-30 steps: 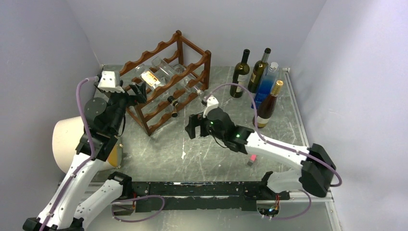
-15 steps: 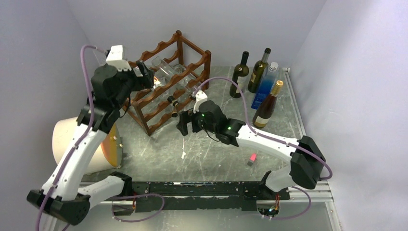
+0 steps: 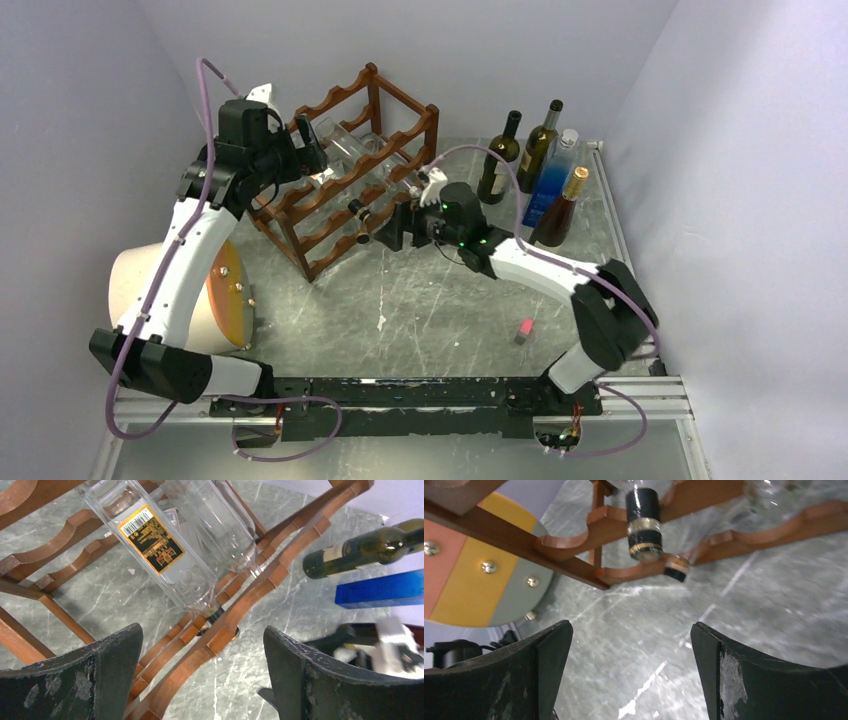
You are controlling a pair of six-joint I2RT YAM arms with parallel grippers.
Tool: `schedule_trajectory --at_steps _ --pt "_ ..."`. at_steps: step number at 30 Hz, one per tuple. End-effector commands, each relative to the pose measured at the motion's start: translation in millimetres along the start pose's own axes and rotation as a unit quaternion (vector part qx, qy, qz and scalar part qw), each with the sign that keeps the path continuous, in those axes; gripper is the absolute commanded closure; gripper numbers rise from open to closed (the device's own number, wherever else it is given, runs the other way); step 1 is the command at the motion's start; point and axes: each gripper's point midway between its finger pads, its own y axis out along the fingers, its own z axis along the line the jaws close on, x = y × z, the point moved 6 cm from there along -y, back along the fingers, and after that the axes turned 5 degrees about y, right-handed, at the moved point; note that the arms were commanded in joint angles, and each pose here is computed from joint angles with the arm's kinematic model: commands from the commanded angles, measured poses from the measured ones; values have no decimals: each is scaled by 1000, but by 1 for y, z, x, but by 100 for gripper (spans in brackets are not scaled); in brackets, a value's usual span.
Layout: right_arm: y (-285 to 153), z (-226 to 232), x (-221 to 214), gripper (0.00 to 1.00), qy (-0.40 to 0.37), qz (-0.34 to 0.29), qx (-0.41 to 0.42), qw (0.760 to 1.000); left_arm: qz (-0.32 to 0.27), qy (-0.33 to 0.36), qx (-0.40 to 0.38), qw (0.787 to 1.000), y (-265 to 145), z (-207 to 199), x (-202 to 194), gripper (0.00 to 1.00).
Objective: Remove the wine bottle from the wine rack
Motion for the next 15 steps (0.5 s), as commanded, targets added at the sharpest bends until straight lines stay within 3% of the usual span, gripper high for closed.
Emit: schedule_trajectory --at_steps 1,15 --pt "31 24 19 8 9 -9 89 996 -4 -6 -43 999 -30 -6 0 7" --pt "99 -2 5 20 93 -13 78 992 35 31 -91 995 -65 -3 -36 7"
